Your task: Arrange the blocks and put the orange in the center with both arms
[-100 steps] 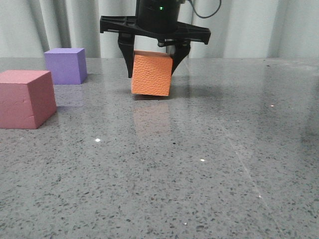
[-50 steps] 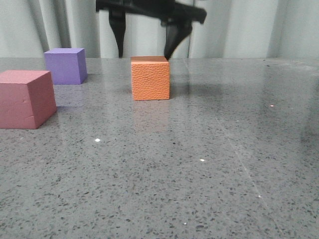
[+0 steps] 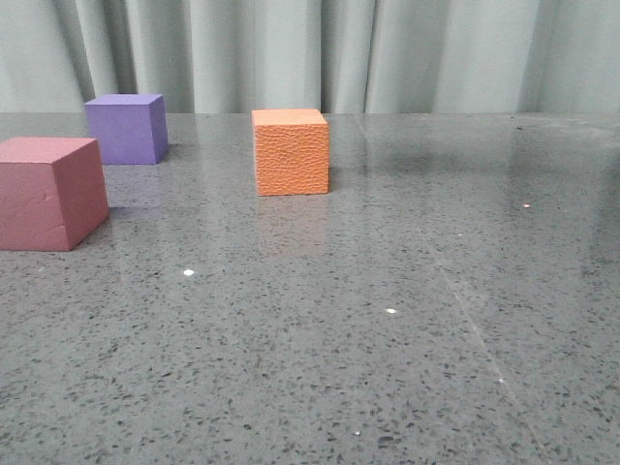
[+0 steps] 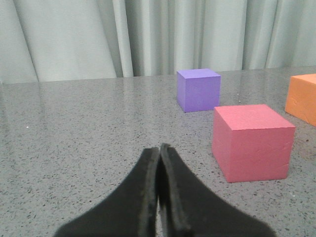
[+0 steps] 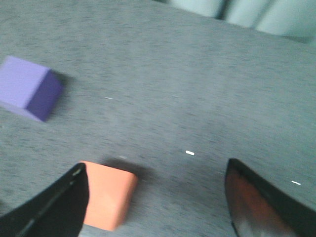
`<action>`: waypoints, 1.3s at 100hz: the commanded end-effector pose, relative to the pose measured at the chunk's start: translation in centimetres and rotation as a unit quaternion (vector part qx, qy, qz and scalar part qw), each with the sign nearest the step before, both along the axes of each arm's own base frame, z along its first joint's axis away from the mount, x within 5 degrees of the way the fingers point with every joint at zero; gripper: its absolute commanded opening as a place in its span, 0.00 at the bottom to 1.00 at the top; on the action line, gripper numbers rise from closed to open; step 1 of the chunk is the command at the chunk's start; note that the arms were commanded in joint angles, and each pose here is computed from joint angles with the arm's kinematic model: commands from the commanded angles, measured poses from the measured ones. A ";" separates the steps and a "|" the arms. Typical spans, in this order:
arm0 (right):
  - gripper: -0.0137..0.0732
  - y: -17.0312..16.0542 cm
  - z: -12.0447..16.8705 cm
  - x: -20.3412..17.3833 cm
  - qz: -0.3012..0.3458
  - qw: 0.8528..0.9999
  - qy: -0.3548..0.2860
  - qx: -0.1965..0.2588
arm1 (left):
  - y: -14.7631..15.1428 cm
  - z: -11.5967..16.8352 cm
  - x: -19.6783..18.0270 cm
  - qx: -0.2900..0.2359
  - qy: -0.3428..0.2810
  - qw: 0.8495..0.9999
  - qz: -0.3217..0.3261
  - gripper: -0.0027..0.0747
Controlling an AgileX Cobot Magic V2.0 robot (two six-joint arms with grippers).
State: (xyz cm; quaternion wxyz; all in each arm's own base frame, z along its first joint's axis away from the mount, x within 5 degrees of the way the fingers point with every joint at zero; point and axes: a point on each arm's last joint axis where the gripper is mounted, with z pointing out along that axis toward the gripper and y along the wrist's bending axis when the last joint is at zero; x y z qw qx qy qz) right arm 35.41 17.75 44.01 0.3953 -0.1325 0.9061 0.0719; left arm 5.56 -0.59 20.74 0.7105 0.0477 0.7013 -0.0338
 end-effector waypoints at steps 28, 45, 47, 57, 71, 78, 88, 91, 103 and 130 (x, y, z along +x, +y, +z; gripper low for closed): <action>0.46 -11.3 1.8 -4.6 -0.093 0.992 -0.076 -0.024 | -0.1 -1.0 0.0 -0.008 -0.025 1.000 -0.007 0.01; 0.32 -15.4 -2.0 -8.2 -0.138 0.987 -0.083 -0.029 | -0.1 -1.0 0.0 -0.008 -0.025 1.000 -0.007 0.01; 0.30 -15.7 -2.5 -8.7 -0.143 0.986 -0.083 -0.029 | -0.1 -1.0 0.0 -0.008 -0.025 1.000 -0.007 0.01; 0.22 -17.0 -5.0 -11.0 -0.158 0.983 -0.087 -0.030 | -0.1 -1.0 0.0 -0.008 -0.025 1.000 -0.007 0.01; 0.11 -17.4 -7.6 -14.2 -0.156 0.980 -0.119 -0.023 | -0.1 -1.0 0.0 -0.008 -0.025 1.000 -0.007 0.01; 0.08 -17.4 -8.3 -15.5 -0.152 0.978 -0.142 -0.016 | -0.1 -1.0 0.0 -0.008 -0.025 1.000 -0.007 0.01; 0.08 -17.4 -8.4 -17.2 -0.148 0.973 -0.178 -0.005 | -0.1 -1.0 0.0 -0.008 -0.025 1.000 -0.007 0.01; 0.08 -17.4 -8.4 -17.5 -0.147 0.971 -0.187 -0.003 | -0.1 -1.0 0.0 -0.008 -0.025 1.000 -0.007 0.01; 0.08 -17.4 -8.1 -18.4 -0.148 0.969 -0.196 -0.001 | -0.1 -1.0 0.0 -0.008 -0.025 1.000 -0.007 0.01; 0.08 -17.4 -8.2 -18.3 -0.147 0.969 -0.197 -0.001 | -0.1 -1.0 0.0 -0.008 -0.025 1.000 -0.007 0.01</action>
